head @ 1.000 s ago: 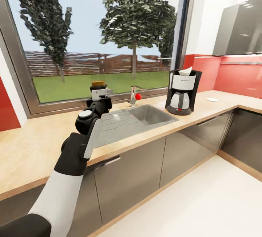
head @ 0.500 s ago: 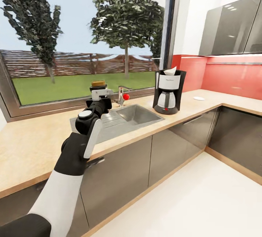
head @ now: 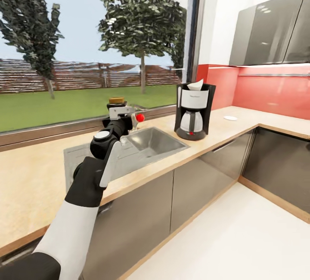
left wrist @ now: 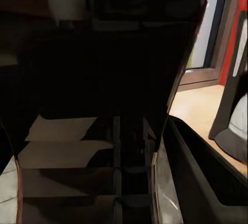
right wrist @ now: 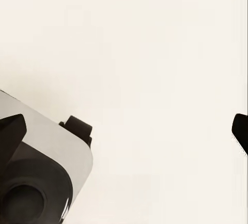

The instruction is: Set up a coffee station on the kitchen countertop: keep the coffee maker on the countertop, move the bottle of coffee from the kitchen shelf to the counter next to the coffee maker, place a paper coffee filter on top of the coffee maker, put the saucer next to the coffee maker with the coffee cup on the saucer, and place the electric kettle next to the coffee maker.

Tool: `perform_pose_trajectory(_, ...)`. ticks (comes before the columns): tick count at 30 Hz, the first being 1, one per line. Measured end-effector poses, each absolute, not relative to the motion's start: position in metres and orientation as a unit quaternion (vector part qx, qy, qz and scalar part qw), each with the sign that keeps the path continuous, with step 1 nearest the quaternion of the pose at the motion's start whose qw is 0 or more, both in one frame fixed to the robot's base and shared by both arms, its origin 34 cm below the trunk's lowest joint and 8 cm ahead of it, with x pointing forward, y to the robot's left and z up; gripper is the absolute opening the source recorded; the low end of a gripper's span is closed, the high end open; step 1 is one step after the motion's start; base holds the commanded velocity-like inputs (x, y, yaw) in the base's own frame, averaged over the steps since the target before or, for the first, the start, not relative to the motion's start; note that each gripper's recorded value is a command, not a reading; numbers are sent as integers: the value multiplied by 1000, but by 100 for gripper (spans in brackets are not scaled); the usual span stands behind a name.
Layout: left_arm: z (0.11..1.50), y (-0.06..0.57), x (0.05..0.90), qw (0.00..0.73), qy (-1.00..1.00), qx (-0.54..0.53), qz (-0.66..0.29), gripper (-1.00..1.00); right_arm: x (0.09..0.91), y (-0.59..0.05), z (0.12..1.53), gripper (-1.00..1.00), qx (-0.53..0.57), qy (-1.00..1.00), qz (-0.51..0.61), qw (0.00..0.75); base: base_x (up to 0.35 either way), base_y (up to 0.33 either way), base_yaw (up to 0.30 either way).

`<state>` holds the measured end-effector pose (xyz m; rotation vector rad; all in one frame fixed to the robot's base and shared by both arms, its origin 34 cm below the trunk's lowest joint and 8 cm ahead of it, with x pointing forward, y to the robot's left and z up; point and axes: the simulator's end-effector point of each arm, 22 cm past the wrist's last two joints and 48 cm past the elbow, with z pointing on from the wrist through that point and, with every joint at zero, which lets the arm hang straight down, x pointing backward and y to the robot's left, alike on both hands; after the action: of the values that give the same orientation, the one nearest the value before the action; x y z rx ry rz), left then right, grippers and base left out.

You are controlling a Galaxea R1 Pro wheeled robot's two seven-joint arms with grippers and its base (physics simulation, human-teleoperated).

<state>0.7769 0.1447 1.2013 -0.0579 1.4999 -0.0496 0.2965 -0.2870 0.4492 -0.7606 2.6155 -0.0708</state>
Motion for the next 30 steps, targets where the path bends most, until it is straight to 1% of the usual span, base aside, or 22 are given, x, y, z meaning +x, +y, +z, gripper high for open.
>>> perform_pose_trajectory(9, 1203, 145, 776, 732, 680, -26, -23, -100, 298, -287, 450, 100, -273, 939, -26, 209, 272, -178, -261)
perform_pose_trajectory(22, 1208, 145, 773, 734, 678, -26, -23, -100, 300, -288, 451, 100, -273, 938, -27, 212, 189, -249, -267)
perform_pose_trajectory(25, 1208, 145, 773, 735, 678, -26, -23, -100, 301, -287, 451, 100, -273, 938, -27, 212, 62, -208, -112)
perform_pose_trajectory(30, 1202, 144, 776, 729, 683, -25, -22, -100, 301, -287, 451, 100, -273, 938, -27, 213, 8, -30, -15)
